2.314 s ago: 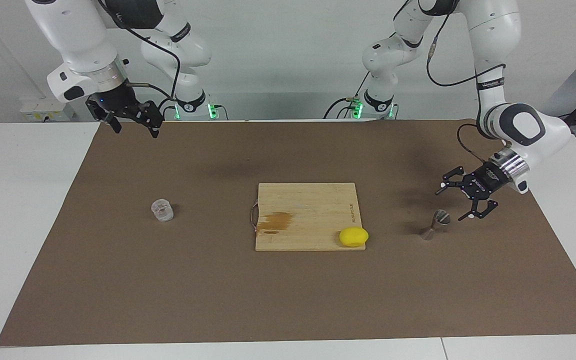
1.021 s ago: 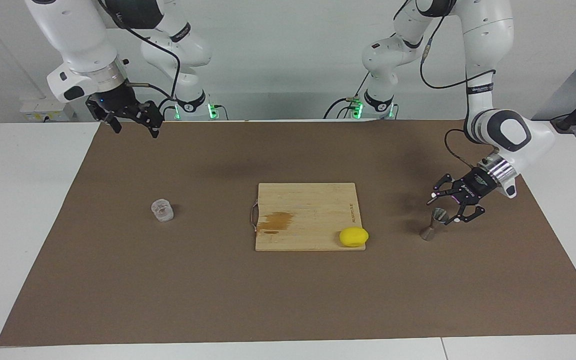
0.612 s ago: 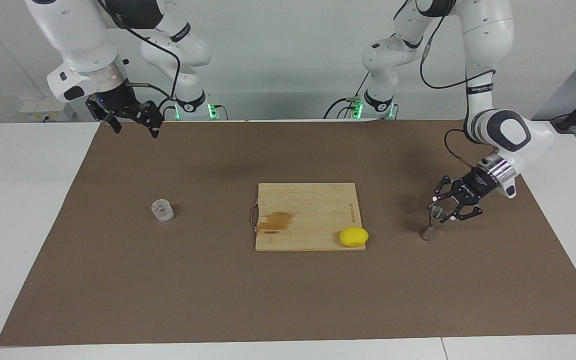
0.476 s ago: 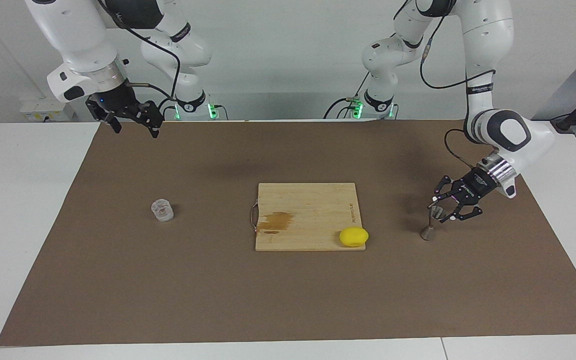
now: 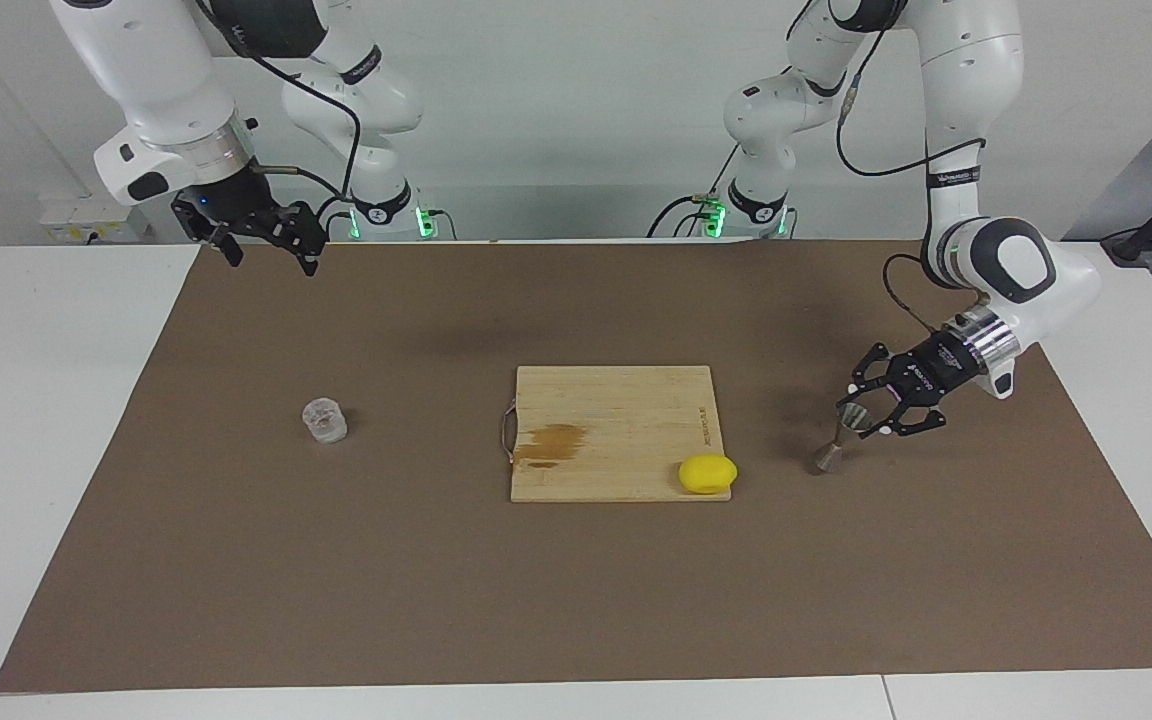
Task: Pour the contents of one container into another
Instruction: 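Carry the dark cup with the left gripper onto the wooden board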
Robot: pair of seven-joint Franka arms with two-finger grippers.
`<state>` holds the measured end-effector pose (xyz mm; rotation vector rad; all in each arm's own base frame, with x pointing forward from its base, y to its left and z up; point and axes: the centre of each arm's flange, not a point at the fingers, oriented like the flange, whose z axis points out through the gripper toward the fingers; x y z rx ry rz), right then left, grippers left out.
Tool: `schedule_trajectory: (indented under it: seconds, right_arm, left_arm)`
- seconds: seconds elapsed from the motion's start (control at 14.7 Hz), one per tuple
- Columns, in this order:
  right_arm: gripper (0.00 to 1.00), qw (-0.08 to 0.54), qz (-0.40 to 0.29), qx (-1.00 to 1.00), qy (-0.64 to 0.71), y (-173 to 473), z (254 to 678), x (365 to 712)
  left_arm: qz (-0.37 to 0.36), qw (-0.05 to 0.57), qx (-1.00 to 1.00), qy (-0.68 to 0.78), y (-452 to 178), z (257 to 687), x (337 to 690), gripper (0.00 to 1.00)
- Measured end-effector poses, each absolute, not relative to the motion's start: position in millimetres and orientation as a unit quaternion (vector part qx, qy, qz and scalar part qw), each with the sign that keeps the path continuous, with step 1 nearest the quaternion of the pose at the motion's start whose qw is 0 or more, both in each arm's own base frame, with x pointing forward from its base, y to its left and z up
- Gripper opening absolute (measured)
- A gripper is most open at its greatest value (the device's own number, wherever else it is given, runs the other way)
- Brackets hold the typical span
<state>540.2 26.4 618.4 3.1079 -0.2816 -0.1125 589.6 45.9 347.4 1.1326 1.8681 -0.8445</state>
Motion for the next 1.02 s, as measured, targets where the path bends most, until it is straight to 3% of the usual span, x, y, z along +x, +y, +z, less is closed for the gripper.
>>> schedule_trajectory:
  seconds: [0.14, 0.2, 0.48, 0.75, 1.02]
  right_arm:
    - [0.98, 0.009, -0.035, 0.995, -0.093, 26, 618, 540]
    - [0.91, 0.009, -0.032, 0.994, -0.101, 26, 618, 541]
    - [0.92, -0.002, -0.015, 0.985, -0.174, 23, 617, 548]
    - [0.92, -0.026, -0.027, 0.956, -0.29, 14, 597, 560]
    - [0.94, -0.095, -0.055, 0.895, -0.432, -35, 563, 576]
  left_arm:
    - [-0.336, 0.391, 0.458, 0.724, 17, 371, 591, 0.5]
    - [-0.339, 0.39, 0.464, 0.72, 0, 384, 591, 0.5]
    - [-0.35, 0.39, 0.475, 0.707, -72, 422, 585, 0.5]
    - [-0.341, 0.396, 0.458, 0.719, -155, 429, 578, 0.5]
    - [-0.324, 0.415, 0.414, 0.743, -233, 423, 555, 0.5]
